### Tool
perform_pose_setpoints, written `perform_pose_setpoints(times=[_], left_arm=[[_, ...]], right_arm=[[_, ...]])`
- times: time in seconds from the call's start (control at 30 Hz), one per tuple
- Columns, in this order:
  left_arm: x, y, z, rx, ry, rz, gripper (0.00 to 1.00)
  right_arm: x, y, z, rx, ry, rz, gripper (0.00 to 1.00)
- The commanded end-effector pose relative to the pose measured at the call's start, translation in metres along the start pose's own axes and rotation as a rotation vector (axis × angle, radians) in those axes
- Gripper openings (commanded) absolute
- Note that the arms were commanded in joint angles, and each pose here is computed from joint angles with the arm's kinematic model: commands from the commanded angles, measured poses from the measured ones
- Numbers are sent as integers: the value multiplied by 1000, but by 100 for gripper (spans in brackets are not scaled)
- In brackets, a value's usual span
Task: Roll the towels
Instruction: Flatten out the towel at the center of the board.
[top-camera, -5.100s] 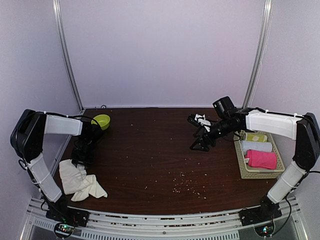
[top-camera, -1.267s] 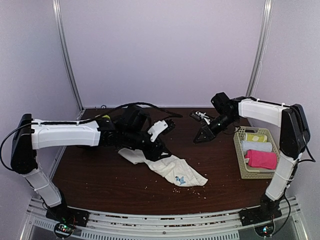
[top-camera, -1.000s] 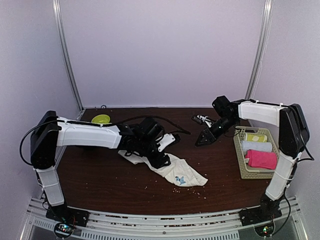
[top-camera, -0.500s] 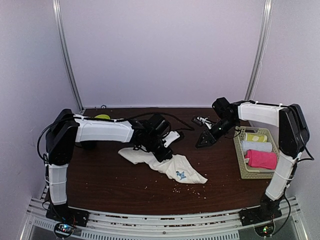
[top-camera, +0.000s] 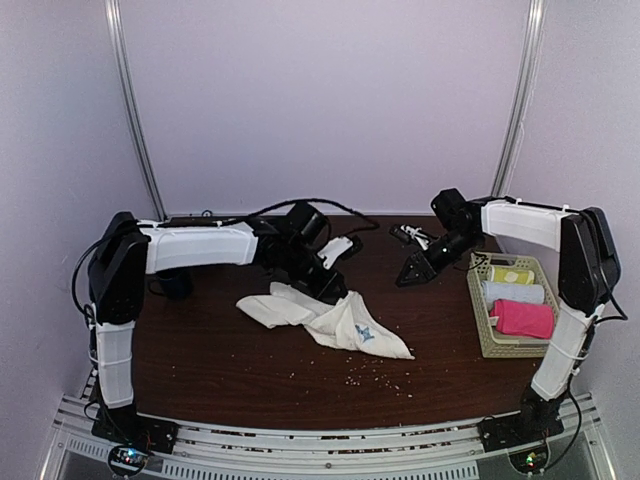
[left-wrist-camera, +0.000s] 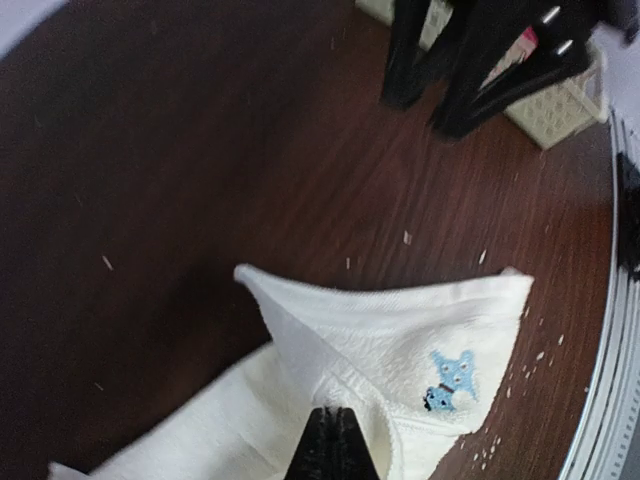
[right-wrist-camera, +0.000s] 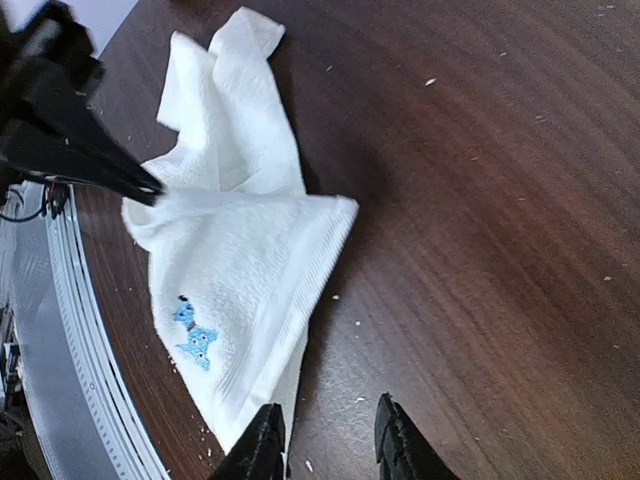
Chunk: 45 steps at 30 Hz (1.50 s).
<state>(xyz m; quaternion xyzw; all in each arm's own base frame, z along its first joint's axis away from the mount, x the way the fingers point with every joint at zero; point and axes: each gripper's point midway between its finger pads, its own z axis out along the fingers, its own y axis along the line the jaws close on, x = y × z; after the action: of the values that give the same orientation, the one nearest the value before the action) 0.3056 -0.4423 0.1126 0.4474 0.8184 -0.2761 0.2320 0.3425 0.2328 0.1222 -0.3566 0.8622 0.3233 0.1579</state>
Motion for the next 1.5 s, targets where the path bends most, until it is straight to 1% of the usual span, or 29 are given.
perform_pose_setpoints(times=[0.0, 0.03, 0.07, 0.1, 0.17, 0.2, 0.23, 0.3, 0.33, 0.43, 0.53, 0.6, 0.67, 0.7, 0.77, 0.8, 0.83, 0.93, 1.0, 1.1, 1.17, 1.23, 1.3, 1.37, 1.47], left_arm=[[-150, -98, -158, 44, -520, 349, 0], [-151, -119, -172, 50, -570, 398, 0], [-141, -132, -172, 78, -582, 416, 0], [-127, -136, -164, 107, -575, 409, 0], [-77, -130, -119, 171, -445, 350, 0], [-41, -124, -89, 196, -343, 307, 0], [-15, -123, -70, 220, -273, 278, 0], [20, -129, -47, 233, -190, 267, 0], [27, -129, -42, 222, -172, 269, 0], [30, -124, -42, 186, -173, 263, 0], [27, -109, -45, 111, -183, 242, 0], [26, -100, -49, 90, -187, 218, 0], [26, -88, -59, 67, -202, 188, 0], [24, -76, -67, 34, -221, 160, 5], [24, -37, -82, -64, -255, 53, 25], [28, -14, -89, -115, -260, -25, 36], [34, 13, -95, -171, -255, -109, 42], [62, 84, -111, -332, -206, -350, 54], [80, 105, -110, -343, -162, -446, 56], [104, 125, -107, -384, -100, -545, 59], [121, 135, -105, -398, -79, -616, 59], [138, 145, -100, -391, -58, -685, 59], [151, 149, -93, -368, -37, -720, 59], [159, 150, -84, -344, -15, -723, 59], [159, 142, -70, -262, -12, -714, 58]], right_arm=[[-36, -27, -56, 75, -165, 32, 33], [-38, -32, -69, 93, -194, 40, 33], [-39, -37, -79, 115, -219, 41, 33], [-38, -39, -88, 136, -237, 36, 34], [-31, -40, -94, 163, -247, 18, 34], [-27, -39, -94, 166, -247, 8, 34], [-24, -36, -94, 164, -249, -2, 34], [-18, -32, -89, 138, -242, -8, 35], [-15, -30, -87, 123, -236, -10, 35], [-10, -28, -78, 83, -210, -25, 37], [-8, -31, -69, 93, -168, -48, 40], [-12, -31, -61, 118, -138, -80, 43], [-16, -28, -54, 136, -111, -119, 49], [-21, -27, -50, 152, -102, -135, 52], [-35, -25, -41, 181, -105, -161, 58], [-44, -25, -37, 191, -113, -169, 61], [-53, -24, -31, 195, -115, -175, 64], [-83, -29, -11, 239, -111, -168, 68], [-100, -39, 3, 271, -97, -157, 70], [-125, -62, 25, 308, -95, -150, 73], [-134, -75, 39, 332, -88, -151, 74], [-136, -82, 56, 304, -65, -142, 74], [-131, -84, 70, 289, -31, -143, 74], [-124, -86, 83, 297, 8, -152, 73], [-106, -91, 98, 296, 73, -145, 72]])
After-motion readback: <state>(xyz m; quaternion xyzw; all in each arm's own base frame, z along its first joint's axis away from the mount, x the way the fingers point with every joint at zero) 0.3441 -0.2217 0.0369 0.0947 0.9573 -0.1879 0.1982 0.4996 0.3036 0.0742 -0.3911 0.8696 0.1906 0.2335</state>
